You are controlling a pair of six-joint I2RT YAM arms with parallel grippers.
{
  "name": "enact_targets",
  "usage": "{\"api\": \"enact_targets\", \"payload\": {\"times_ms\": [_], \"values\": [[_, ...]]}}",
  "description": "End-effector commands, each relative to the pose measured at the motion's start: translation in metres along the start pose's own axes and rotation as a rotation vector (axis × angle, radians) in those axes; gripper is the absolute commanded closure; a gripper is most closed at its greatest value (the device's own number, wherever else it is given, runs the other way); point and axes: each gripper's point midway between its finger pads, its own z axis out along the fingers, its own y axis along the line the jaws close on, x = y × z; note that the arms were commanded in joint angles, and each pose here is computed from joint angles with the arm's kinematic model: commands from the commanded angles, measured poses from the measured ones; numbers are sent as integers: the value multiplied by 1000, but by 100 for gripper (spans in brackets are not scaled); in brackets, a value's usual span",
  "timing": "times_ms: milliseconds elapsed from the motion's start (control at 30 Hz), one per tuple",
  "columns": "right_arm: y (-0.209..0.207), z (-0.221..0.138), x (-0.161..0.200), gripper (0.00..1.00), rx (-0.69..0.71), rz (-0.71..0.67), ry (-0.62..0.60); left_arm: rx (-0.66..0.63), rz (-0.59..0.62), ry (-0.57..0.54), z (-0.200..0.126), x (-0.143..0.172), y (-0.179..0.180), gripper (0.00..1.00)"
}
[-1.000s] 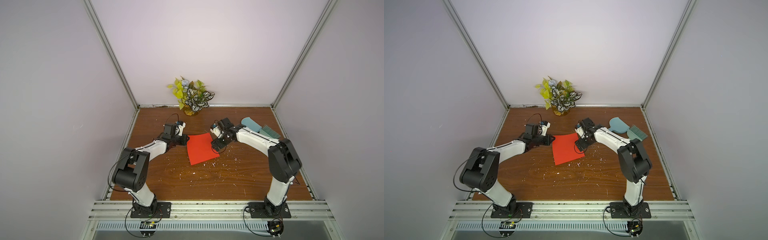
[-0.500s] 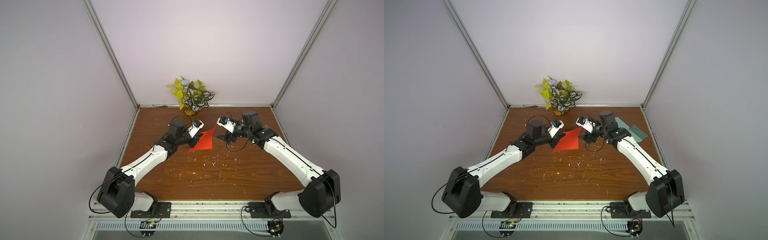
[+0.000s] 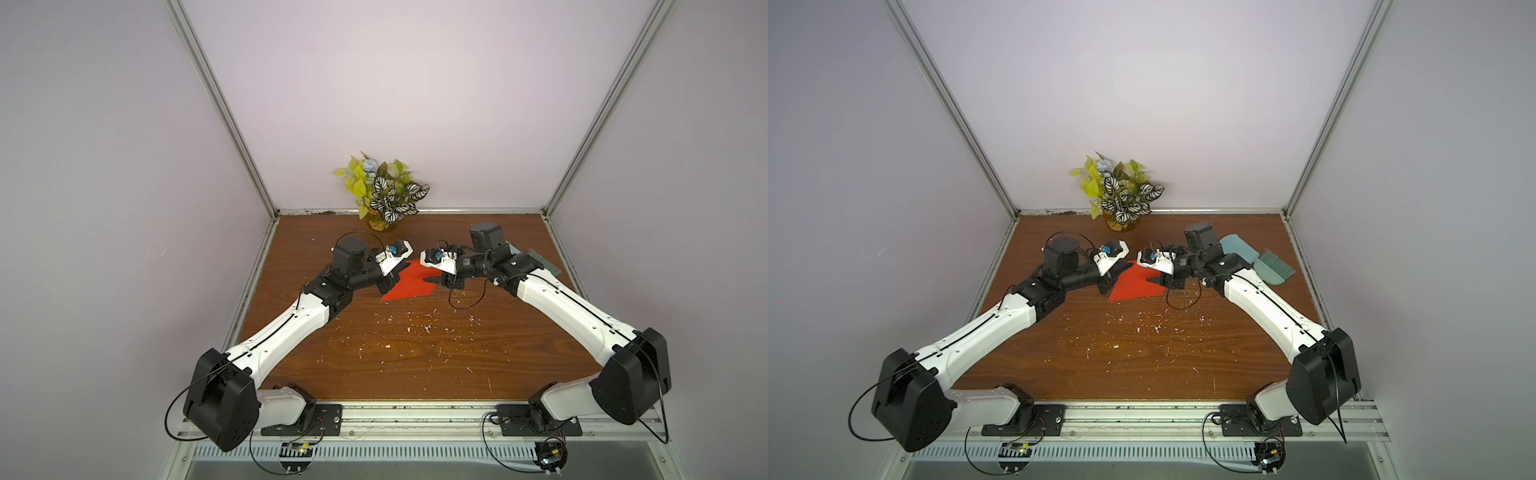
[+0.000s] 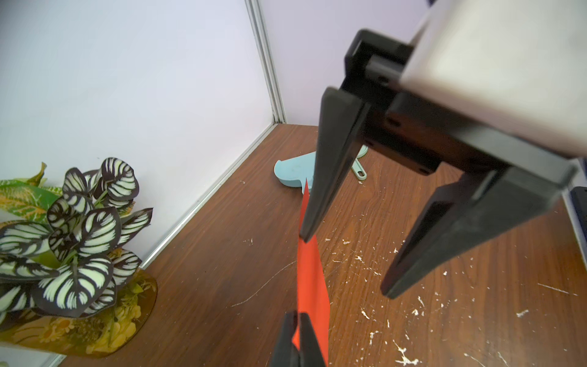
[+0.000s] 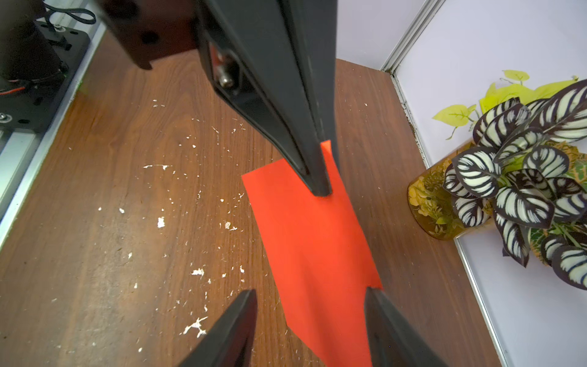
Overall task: Fold the square paper diagonally
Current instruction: Pick up the paper from the center of the board.
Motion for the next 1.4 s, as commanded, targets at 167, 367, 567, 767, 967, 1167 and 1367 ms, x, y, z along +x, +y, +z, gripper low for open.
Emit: {"api": "enact_targets", "payload": {"times_ms": [167, 367, 567, 767, 967, 1167, 1367], "values": [[-11, -11, -26, 50, 30, -74, -27, 45, 91, -28, -7, -14, -13, 100], [-21, -29, -38, 51, 98, -130, -21, 32, 94, 16, -4, -6, -9, 100], [-19, -25, -38, 51, 72, -136, -16, 38, 109, -1, -5, -12, -10, 100], [-6, -8, -38, 53, -2, -133, -11, 38, 124, -23, -7, -19, -11, 100], [2, 1, -36, 66, -37, -136, 1, 41, 132, -37, -9, -22, -13, 100], [2, 3, -34, 73, -34, -139, 15, 45, 149, -72, -14, -31, -16, 100], [1, -6, -41, 73, -18, -150, -26, 37, 190, -124, -22, -35, -21, 100]]}}
